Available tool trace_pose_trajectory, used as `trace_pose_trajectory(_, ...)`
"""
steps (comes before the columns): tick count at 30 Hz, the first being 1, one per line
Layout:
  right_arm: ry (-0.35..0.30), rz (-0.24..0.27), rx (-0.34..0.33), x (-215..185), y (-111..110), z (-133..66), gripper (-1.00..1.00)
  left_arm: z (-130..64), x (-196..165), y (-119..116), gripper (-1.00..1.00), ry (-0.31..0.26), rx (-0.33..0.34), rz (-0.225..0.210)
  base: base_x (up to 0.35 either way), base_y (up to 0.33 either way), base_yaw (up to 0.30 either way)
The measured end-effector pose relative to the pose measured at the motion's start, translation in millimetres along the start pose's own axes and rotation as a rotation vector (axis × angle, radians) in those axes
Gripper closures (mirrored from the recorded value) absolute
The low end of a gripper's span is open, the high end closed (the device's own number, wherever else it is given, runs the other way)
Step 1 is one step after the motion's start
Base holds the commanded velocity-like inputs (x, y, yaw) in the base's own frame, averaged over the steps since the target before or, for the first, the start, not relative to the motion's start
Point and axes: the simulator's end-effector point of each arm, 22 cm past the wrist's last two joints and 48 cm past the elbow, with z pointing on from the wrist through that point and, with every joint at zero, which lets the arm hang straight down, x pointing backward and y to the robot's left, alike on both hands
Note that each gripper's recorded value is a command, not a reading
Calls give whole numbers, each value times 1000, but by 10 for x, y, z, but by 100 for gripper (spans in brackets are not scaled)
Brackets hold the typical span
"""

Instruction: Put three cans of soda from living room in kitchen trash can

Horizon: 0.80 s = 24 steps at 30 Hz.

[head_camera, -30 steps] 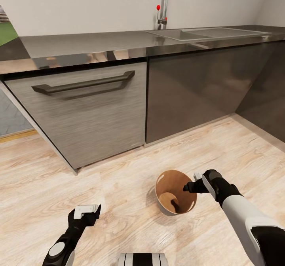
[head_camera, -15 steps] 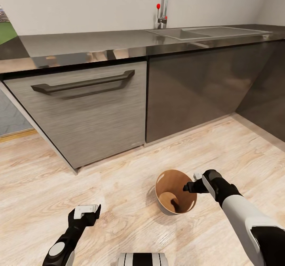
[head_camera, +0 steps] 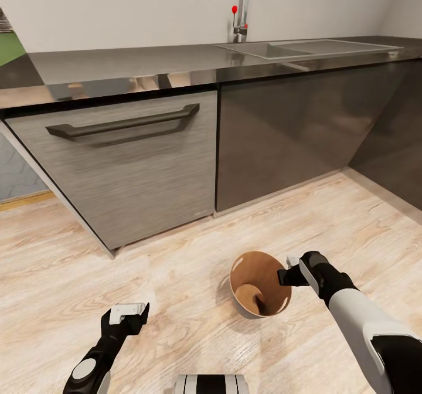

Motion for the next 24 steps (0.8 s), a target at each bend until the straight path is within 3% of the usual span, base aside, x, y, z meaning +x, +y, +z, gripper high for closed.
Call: trace_pose_trajectory(24, -2, -19, 14, -8, 10, -13, 100, -3, 30, 9, -100, 7, -3, -2, 0, 0, 0)
